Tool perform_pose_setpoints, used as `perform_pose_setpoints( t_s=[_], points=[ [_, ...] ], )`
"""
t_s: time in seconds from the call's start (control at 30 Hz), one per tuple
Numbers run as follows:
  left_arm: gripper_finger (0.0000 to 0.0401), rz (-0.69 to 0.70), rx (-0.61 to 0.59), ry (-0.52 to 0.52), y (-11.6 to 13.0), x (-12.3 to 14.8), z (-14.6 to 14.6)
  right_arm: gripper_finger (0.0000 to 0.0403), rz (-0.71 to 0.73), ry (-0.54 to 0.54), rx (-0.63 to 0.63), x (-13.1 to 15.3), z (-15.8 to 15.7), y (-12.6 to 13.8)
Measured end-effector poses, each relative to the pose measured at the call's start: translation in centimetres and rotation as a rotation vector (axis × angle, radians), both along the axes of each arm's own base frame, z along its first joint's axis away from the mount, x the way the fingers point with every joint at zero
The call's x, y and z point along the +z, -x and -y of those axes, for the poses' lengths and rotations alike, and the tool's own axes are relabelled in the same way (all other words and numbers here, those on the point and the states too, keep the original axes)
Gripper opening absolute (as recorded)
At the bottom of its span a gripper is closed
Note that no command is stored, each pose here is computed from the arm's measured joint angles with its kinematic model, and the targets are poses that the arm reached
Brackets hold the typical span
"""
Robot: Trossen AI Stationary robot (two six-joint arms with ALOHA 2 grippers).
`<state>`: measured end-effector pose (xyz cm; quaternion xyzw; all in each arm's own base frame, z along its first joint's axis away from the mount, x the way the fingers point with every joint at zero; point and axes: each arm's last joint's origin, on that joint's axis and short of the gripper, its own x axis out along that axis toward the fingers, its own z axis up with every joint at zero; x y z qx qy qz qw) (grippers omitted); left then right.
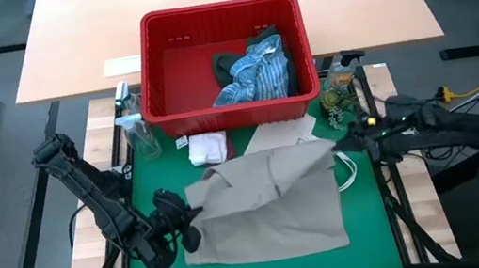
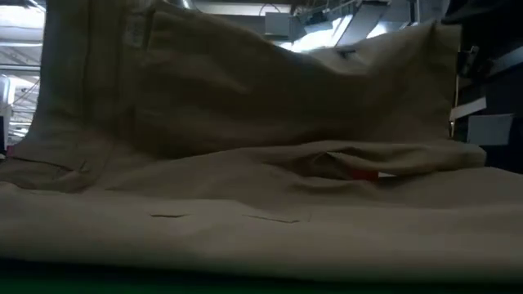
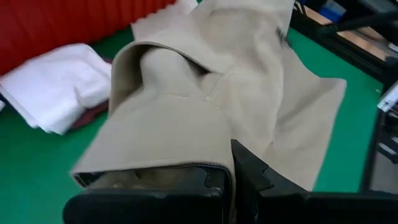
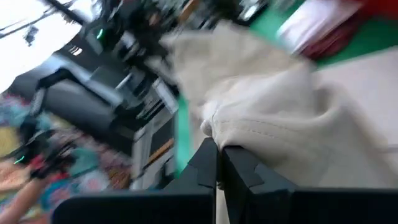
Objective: Fold Laundry from Bin
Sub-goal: Fold the gray shorts
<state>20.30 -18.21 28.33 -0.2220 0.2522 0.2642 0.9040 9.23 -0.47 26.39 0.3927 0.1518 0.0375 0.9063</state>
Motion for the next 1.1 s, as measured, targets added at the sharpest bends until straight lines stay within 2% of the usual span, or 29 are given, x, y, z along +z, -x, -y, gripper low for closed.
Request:
perform_pose_setpoints(
  t_s=[0.17,0.33,0.77,1.1],
  points=[
    [0.0,0.017,-0.044,0.051,0.4,0.1,1.0,0.0005,-0.07,-0.021,0.14,-1.1,-2.3,-1.4],
    [0.0,-0.008,-0.119,0.121,1.0,0.1,2.2,0.0005,-0.153,-0.057,0.235,-1.6,-4.9,-1.5],
    [0.0008,-0.002,-0.233,0.351,0.4,0.3,4.4,0.0005,-0.401,-0.132,0.324,-3.7,-10.0,-1.2],
    [0.0009,-0.089,-0.358,0.52,-1.6,-2.9,8.0,0.0005,-0.596,-0.162,0.374,-5.6,-13.0,-0.7]
  ],
)
